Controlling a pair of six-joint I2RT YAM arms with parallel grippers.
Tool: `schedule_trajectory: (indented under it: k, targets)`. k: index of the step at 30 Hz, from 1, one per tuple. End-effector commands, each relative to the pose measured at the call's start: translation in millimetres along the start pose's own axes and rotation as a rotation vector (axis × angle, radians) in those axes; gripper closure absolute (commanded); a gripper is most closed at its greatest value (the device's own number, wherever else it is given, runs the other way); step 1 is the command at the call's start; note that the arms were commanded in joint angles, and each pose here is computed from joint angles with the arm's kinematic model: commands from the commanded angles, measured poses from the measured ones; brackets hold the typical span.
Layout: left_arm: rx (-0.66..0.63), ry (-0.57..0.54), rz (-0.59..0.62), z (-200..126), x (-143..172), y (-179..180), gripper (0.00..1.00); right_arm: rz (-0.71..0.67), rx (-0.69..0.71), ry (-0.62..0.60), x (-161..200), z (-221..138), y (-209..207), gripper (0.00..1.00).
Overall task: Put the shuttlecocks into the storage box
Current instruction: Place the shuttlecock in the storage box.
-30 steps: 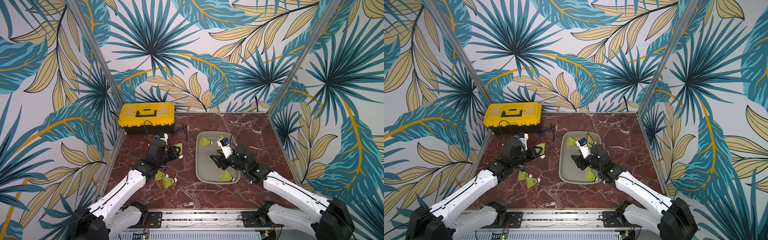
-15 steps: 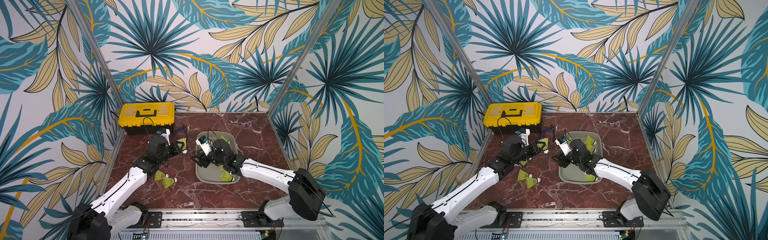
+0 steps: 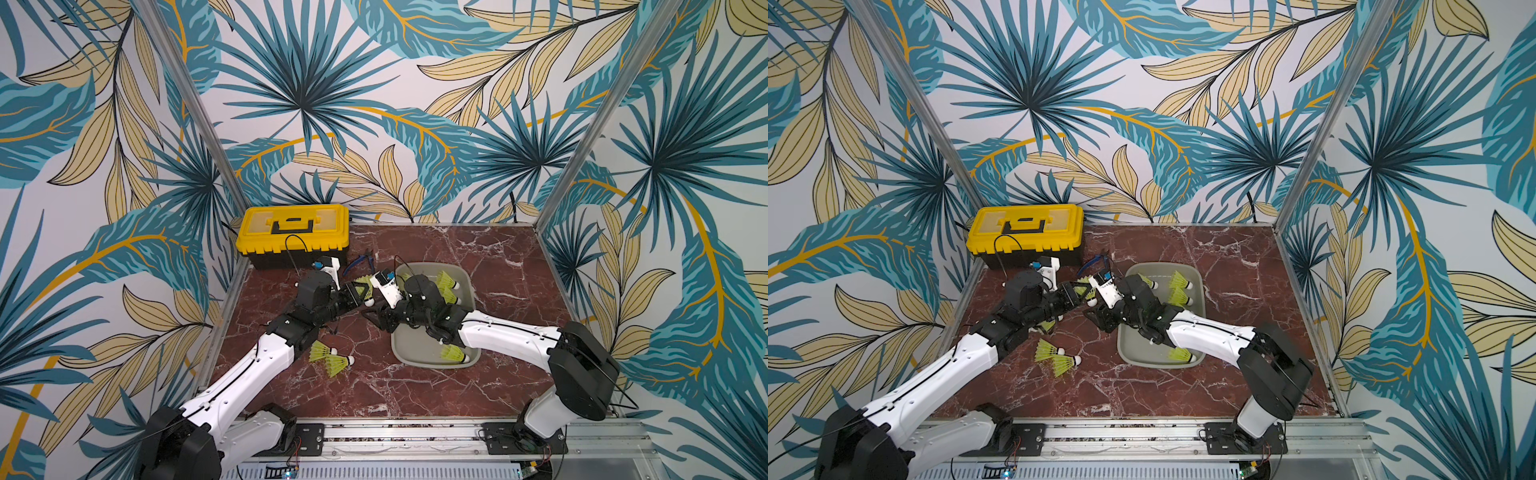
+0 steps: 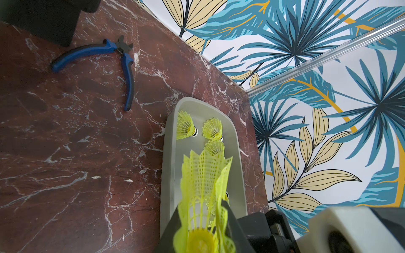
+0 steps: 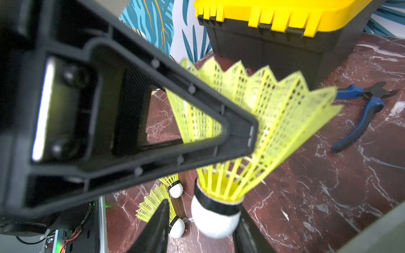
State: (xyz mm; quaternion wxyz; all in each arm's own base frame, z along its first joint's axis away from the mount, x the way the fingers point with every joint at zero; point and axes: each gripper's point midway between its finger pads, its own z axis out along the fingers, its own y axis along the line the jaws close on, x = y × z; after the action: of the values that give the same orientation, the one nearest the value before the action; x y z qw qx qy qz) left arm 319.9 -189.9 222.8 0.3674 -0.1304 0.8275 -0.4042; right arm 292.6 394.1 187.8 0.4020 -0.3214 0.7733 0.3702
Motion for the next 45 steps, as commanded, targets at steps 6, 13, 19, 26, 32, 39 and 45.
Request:
schedule_trajectory:
  k: [6, 13, 19, 26, 32, 39, 45]
  targets:
    - [0.055, -0.046, -0.008, -3.2, -13.9, -17.1, 0.73, 0.002, 0.025, -0.042, -9.2, 4.3, -0.9, 0.66]
    - [0.063, -0.045, -0.019, -3.4, -11.7, -16.1, 0.73, 0.018, 0.063, -0.058, -10.1, 5.5, -8.6, 0.61]
    - [0.066, -0.040, -0.018, -2.6, -9.5, -16.0, 0.74, 0.027, 0.075, -0.072, -13.2, 5.9, -10.6, 0.57]
    - [0.057, -0.040, -0.023, -0.8, -6.0, -11.5, 0.74, 0.027, 0.054, -0.078, -16.2, 7.1, -6.8, 0.51]
    - [0.055, -0.037, -0.023, 0.3, -3.8, -10.2, 0.74, 0.031, 0.078, -0.085, -17.0, 6.8, -11.0, 0.50]
    - [0.051, -0.032, -0.022, 1.8, -0.4, -8.0, 0.74, 0.031, 0.086, -0.101, -22.9, 8.5, -12.2, 0.50]
    - [0.043, -0.025, -0.021, 2.7, 2.4, -5.1, 0.74, 0.029, 0.105, -0.107, -24.3, 7.7, -15.0, 0.67]
